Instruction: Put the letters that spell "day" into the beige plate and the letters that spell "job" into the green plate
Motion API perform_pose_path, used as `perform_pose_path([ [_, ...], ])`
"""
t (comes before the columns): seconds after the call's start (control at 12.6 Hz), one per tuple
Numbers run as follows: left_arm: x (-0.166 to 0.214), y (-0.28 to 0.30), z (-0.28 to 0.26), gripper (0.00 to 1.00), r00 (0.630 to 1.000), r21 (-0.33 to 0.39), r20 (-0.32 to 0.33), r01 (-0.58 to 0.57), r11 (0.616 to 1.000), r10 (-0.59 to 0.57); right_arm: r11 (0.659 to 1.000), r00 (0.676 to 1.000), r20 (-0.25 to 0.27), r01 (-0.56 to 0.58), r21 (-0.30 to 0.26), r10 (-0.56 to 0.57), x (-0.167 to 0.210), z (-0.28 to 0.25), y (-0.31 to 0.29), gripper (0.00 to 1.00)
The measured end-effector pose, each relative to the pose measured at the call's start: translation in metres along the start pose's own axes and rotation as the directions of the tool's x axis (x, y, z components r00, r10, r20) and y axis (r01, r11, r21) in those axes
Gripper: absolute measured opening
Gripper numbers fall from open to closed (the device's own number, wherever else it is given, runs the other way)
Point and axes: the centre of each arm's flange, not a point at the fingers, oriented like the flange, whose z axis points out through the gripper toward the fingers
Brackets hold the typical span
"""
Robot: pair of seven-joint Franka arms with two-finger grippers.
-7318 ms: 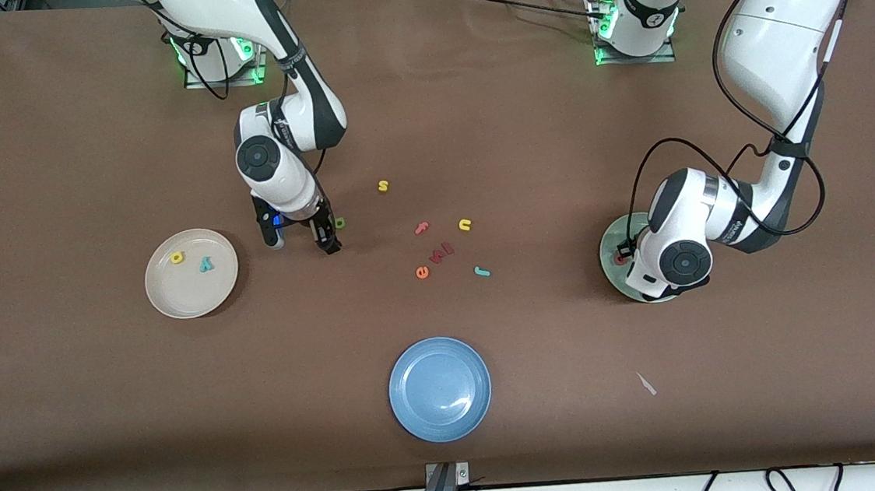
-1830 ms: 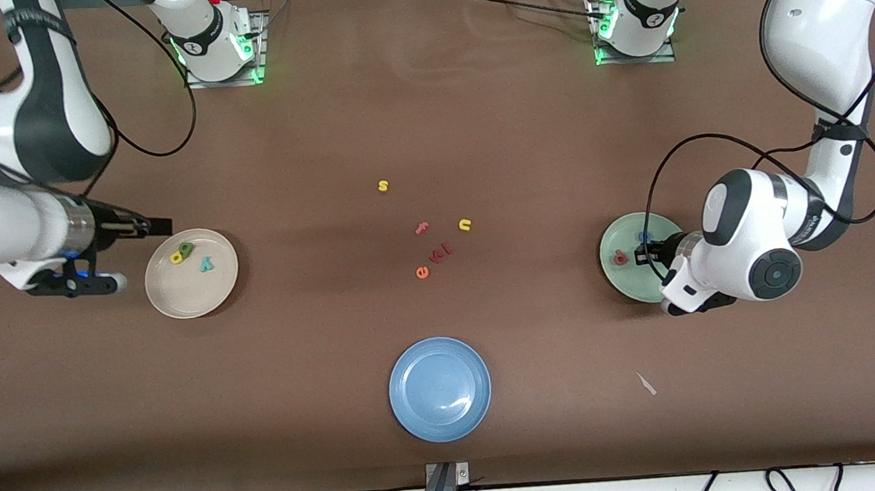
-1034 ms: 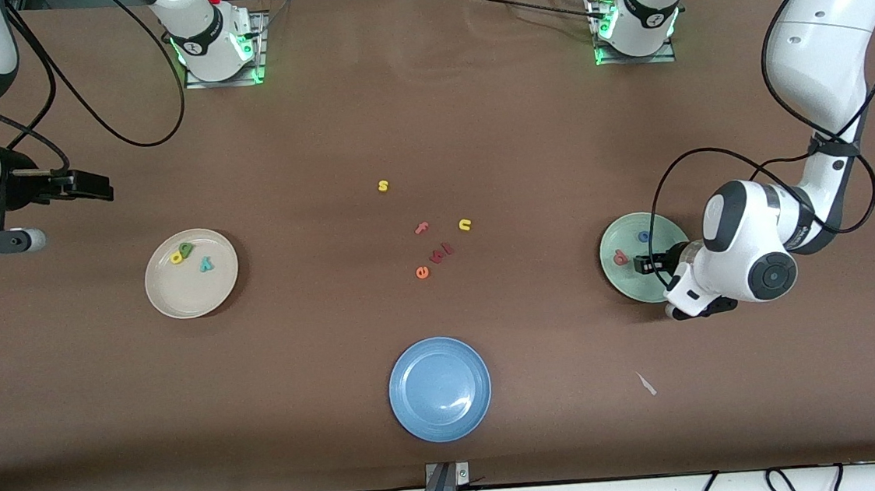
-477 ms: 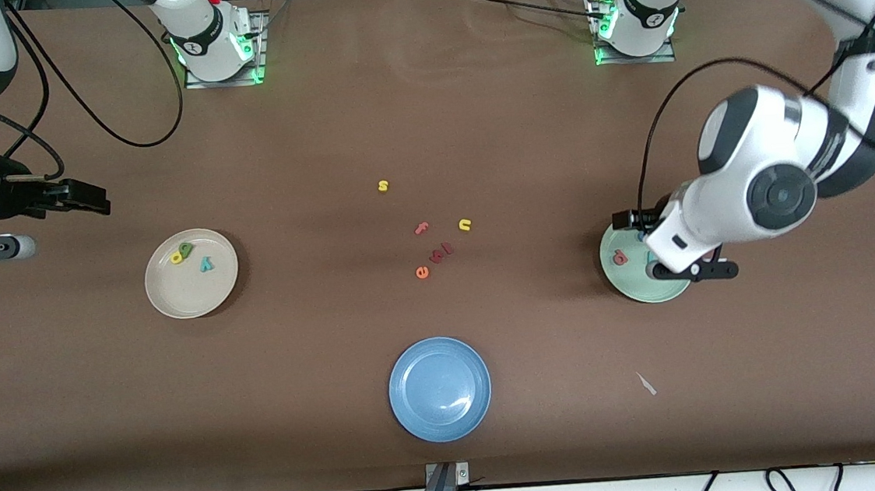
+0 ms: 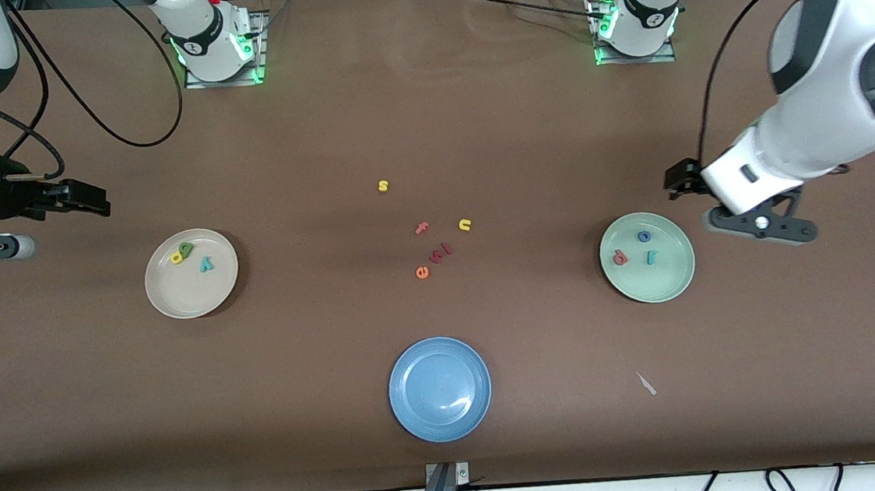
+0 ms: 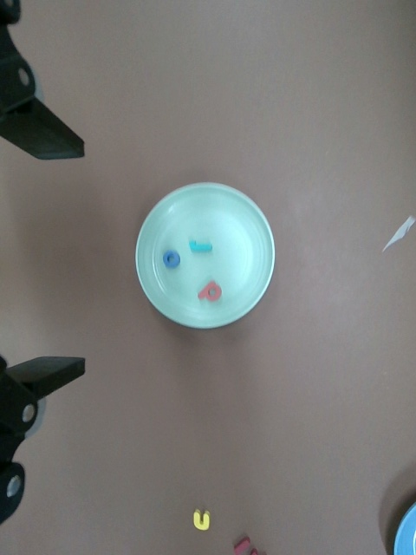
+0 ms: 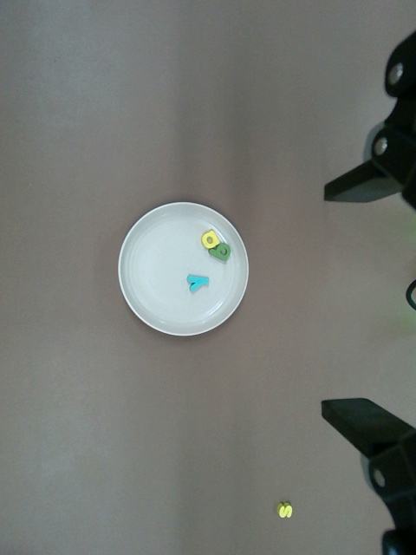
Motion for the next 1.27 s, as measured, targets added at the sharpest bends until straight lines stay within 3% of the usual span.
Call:
perform_pose_path([
  [0.24,-0.005,-0.015,-0.033,1.0,0.998,0.007,-0.061,0.016,1.0,-0.016,1.0,1.0,-0.002,0.005,-0.014,-0.005,0.0,-0.001,0.0,1.0],
  [0.64,-0.023,-0.038,-0.063,1.0,0.994,-0.001,-0.104,0.034,0.999,-0.034,0.999,0.999,-0.003,0.051,-0.02,-0.051,-0.001,-0.002,0.0,1.0],
  [1.03,-0.052,-0.032,-0.075,1.0,0.994,0.055,-0.095,0.058,0.997,-0.053,0.998,0.998,-0.004,0.055,-0.021,-0.055,-0.001,-0.002,0.0,1.0],
  [1.27,-0.058,-0.041,-0.061,1.0,0.989,0.001,-0.122,0.087,0.996,-0.086,0.998,0.998,-0.004,0.056,-0.022,-0.056,-0.001,-0.002,0.0,1.0],
])
